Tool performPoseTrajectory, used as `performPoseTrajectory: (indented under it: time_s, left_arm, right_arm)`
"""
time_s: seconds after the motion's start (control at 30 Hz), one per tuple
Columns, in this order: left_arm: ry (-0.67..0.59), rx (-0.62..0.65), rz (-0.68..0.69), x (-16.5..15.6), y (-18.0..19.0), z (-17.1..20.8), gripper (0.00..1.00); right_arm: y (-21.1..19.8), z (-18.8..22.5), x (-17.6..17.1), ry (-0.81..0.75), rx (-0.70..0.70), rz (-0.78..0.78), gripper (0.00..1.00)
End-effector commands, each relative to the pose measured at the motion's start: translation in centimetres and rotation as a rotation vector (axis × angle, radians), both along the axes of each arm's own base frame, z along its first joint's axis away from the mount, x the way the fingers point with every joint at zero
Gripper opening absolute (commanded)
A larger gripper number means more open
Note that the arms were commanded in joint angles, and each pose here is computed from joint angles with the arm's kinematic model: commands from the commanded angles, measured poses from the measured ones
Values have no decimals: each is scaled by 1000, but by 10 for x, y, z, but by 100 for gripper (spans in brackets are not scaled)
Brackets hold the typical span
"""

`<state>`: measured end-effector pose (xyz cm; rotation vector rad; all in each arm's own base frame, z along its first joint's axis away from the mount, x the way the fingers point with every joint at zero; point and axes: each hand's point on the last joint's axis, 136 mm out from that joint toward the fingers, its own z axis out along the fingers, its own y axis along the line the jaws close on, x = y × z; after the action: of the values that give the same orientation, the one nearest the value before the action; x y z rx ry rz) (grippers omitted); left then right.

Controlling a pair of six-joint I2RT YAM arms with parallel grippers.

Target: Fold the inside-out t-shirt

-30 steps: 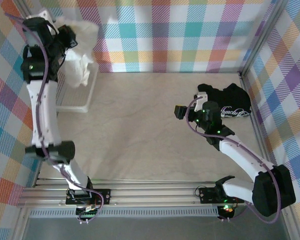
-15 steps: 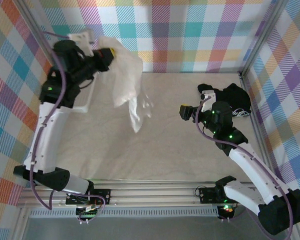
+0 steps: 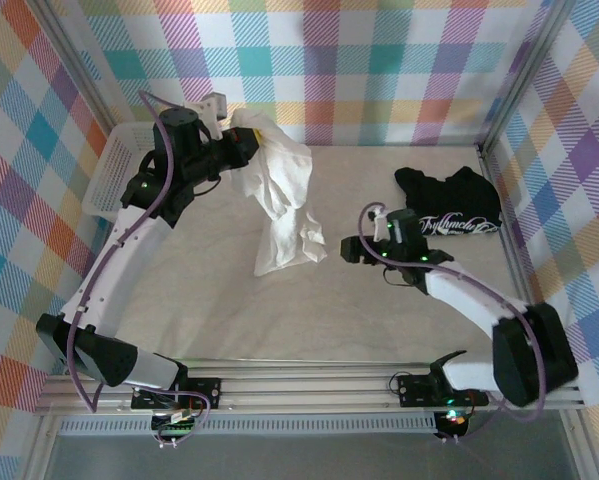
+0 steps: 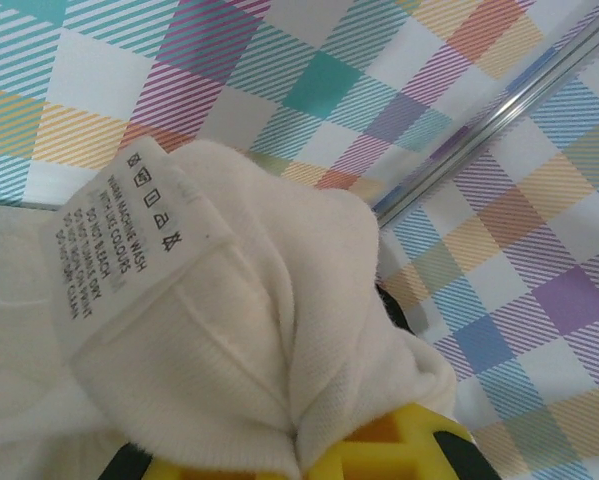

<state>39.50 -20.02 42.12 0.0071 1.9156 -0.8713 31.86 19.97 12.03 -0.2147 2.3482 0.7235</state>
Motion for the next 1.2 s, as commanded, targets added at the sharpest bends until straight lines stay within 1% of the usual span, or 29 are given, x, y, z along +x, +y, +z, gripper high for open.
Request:
performPoseTrajectory:
  time_s: [0.0, 0.07, 0.27, 0.37, 0.4, 0.47, 0.57, 0.63, 0.67, 0.8, 0.9, 0.93, 0.97, 1.03, 1.07, 1.17]
  left_arm:
    - [-107, -58, -5, -11, 1, 34, 3]
    - [-108, -52, -1, -12, 2, 32, 3]
    - [-111, -39, 15, -13, 6, 30, 4]
    - [-118, -32, 25, -15, 9, 31, 4]
    - [-120, -29, 30, -15, 10, 31, 4]
    - [-122, -27, 39, -15, 12, 31, 4]
    - [-122, -21, 55, -16, 15, 28, 4]
    - [-117, -9, 76, -16, 19, 23, 5]
    - [-115, -6, 87, -16, 21, 21, 6]
    - [-109, 16, 167, -19, 38, 11, 11]
    - [-106, 33, 248, -26, 57, 2, 15]
    - [-125, 26, 281, -29, 64, 2, 16]
    - [-135, 24, 310, -31, 70, 3, 17]
    - [-120, 41, 384, -35, 86, -13, 20]
    - [-109, 48, 417, -36, 93, -22, 22]
    - [-41, 115, 533, -33, 117, -66, 32]
  right_arm:
    - [32, -10, 5, 18, 52, 66, 78]
    - [44, -25, 13, 43, 40, 75, 77]
    - [81, -55, 37, 89, 64, 108, 71]
    - [98, -64, 47, 103, 68, 125, 65]
    - [101, -67, 51, 104, 64, 125, 62]
    - [105, -73, 58, 106, 52, 117, 52]
    - [101, -73, 66, 82, 7, 99, 26]
    - [90, -56, 69, 26, -27, 85, 6]
    - [84, -44, 70, -11, -43, 74, 0]
    - [37, 25, 69, -148, -72, 11, 0]
    - [0, 85, 59, -253, -57, -42, 0]
    - [-9, 106, 53, -296, -55, -52, 0]
    - [-15, 121, 47, -328, -55, -56, 0]
    - [-22, 155, 33, -396, -44, -55, 0]
    - [-23, 165, 28, -413, -33, -49, 0]
    - [-20, 184, 16, -432, 9, -22, 0]
